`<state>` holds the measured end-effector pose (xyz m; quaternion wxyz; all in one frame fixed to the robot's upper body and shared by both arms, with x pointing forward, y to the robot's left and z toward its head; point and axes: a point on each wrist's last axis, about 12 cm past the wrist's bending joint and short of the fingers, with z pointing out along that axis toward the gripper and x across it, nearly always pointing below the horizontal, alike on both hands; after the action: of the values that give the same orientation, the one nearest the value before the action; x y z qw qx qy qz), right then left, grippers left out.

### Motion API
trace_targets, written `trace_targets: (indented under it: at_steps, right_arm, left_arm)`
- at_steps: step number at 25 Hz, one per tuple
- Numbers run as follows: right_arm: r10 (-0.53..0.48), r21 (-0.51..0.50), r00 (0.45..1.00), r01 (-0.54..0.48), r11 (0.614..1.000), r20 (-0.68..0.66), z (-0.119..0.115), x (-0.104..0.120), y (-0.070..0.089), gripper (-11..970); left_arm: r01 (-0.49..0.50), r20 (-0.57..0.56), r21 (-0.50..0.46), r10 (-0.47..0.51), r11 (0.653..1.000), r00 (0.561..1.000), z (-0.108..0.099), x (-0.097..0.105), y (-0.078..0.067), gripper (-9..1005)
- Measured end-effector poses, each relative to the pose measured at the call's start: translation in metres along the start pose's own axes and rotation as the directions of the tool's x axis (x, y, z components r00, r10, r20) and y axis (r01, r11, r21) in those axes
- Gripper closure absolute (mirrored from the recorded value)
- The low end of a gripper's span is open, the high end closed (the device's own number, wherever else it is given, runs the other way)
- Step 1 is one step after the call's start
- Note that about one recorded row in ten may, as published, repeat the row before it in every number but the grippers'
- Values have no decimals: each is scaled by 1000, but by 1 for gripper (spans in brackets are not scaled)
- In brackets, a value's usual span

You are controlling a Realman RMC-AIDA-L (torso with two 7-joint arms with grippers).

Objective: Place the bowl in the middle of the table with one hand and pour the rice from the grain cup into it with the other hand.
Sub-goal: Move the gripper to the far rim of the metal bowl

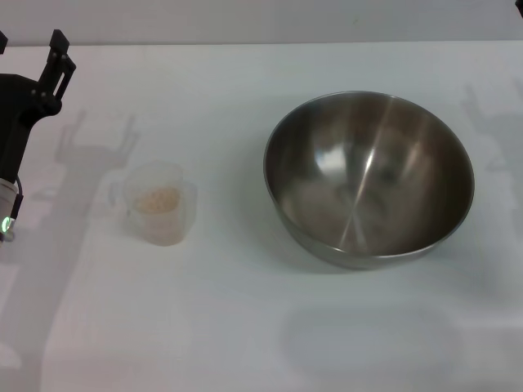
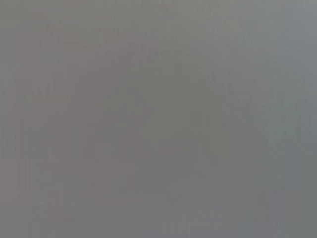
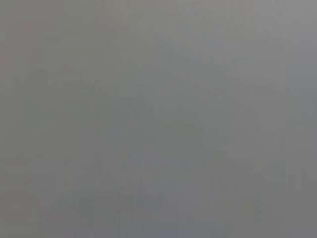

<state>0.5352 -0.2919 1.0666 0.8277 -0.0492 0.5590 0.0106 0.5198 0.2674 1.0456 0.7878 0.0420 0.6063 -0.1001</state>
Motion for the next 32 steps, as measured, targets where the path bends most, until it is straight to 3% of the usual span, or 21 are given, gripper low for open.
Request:
trace_targets:
  at_steps: [3,10,13,32]
  right_arm:
    - [-103,8,994,103,995,38,-6,-4,-1,143]
    - [-198,29,977,196,980,76,-18,-9,-6,142]
    - [-300,49,949,297,954,95,-26,-12,-7,142]
    - [-324,69,940,318,946,104,-28,-14,-11,143]
  left_arm:
    - [0,3,-1,0,1000,1000,-1,0,0,183]
    - [3,-2,-4,-3,1000,1000,-5,1,0,186]
    - [6,-4,-4,-6,1000,1000,-6,1,0,188]
    - [14,-1,-4,-14,1000,1000,-5,1,0,196]
